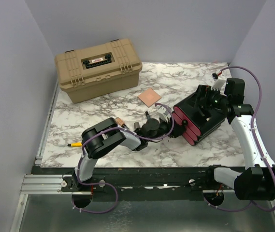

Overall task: Organize the makeup
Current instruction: Open the drawer in the storage box.

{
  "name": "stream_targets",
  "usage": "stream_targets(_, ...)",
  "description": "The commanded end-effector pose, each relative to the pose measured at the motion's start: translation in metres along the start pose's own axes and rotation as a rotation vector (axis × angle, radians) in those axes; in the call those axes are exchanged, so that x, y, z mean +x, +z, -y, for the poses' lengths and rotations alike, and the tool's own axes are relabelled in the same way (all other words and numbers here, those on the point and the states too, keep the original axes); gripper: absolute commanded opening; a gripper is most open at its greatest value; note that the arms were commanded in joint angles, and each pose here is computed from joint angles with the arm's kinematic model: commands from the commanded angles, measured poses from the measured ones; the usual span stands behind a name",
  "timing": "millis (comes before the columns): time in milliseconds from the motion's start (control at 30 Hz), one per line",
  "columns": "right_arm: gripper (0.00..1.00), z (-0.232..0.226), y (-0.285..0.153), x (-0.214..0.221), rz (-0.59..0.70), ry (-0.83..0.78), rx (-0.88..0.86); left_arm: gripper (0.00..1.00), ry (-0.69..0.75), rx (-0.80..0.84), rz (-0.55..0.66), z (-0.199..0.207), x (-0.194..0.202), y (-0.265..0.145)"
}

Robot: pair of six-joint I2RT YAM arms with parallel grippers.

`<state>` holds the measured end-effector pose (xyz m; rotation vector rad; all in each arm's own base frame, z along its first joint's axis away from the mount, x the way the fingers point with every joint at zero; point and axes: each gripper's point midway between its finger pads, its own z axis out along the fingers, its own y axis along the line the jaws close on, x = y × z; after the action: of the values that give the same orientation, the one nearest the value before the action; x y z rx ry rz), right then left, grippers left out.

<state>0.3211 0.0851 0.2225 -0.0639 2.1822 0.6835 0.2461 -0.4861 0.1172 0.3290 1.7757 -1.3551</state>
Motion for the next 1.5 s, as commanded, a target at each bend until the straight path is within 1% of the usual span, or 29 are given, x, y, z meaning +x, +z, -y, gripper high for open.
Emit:
stream_targets(0, 0.98, 0.013, 0.003, 0.047, -0.156, 0.092, 0.047, 0.45, 0.000, -0.010, 0.003, -0.004, 0.005, 0.004)
stream_targets(233, 0.98, 0.020, 0.004, 0.050, -0.156, 0.095, 0.082, 0.34, 0.010, 0.045, -0.053, 0.001, 0.013, 0.002)
stream_targets(300, 0.98, 0.024, 0.004, 0.050, -0.153, 0.094, 0.105, 0.25, -0.004, 0.044, -0.066, -0.004, 0.014, -0.001)
stream_targets(467, 0.98, 0.028, 0.003, 0.047, -0.142, 0.091, 0.132, 0.19, 0.007, 0.025, -0.072, -0.017, 0.009, -0.013)
stream_targets(600, 0.98, 0.035, 0.003, 0.044, -0.131, 0.091, 0.172, 0.19, 0.031, 0.043, -0.087, -0.018, 0.004, -0.024)
stream_targets(733, 0.98, 0.033, 0.001, 0.038, -0.110, 0.067, 0.165, 0.18, 0.040, 0.068, -0.110, -0.016, 0.004, -0.032)
stream_targets(800, 0.99, 0.029, -0.003, 0.028, -0.057, 0.042, 0.159, 0.18, 0.057, 0.071, -0.120, -0.016, 0.005, -0.035)
stream_targets(900, 0.99, 0.014, -0.011, 0.019, -0.001, -0.018, 0.096, 0.18, 0.082, 0.066, -0.153, -0.019, 0.009, -0.038)
stream_targets(967, 0.99, 0.010, -0.017, 0.011, 0.033, -0.041, 0.103, 0.18, 0.102, 0.070, -0.173, -0.019, 0.010, -0.038)
stream_targets(1067, 0.99, -0.003, -0.032, -0.010, 0.128, -0.070, 0.106, 0.18, 0.119, 0.077, -0.180, -0.018, 0.011, -0.038)
stream_targets(1133, 0.98, -0.014, -0.038, -0.016, 0.162, -0.101, 0.080, 0.18, 0.123, 0.075, -0.174, -0.018, 0.009, -0.037)
stream_targets(1167, 0.98, -0.019, -0.037, -0.016, 0.157, -0.123, 0.075, 0.18, 0.125, 0.074, -0.172, -0.018, 0.008, -0.036)
stream_targets(1233, 0.98, -0.021, -0.032, -0.005, 0.094, -0.165, 0.115, 0.18, 0.125, 0.075, -0.168, -0.017, 0.007, -0.035)
stream_targets(1333, 0.97, -0.011, -0.022, 0.012, 0.006, -0.266, 0.255, 0.18, 0.122, 0.075, -0.165, -0.016, 0.005, -0.035)
stream_targets(1367, 0.97, -0.011, -0.018, 0.017, -0.009, -0.292, 0.274, 0.18, 0.123, 0.073, -0.162, -0.016, 0.005, -0.035)
stream_targets(1400, 0.97, -0.003, -0.017, 0.017, -0.003, -0.313, 0.336, 0.18, 0.123, 0.071, -0.161, -0.017, 0.005, -0.035)
stream_targets(1467, 0.97, 0.002, -0.014, 0.022, -0.014, -0.356, 0.382, 0.18, 0.124, 0.067, -0.159, -0.017, 0.004, -0.036)
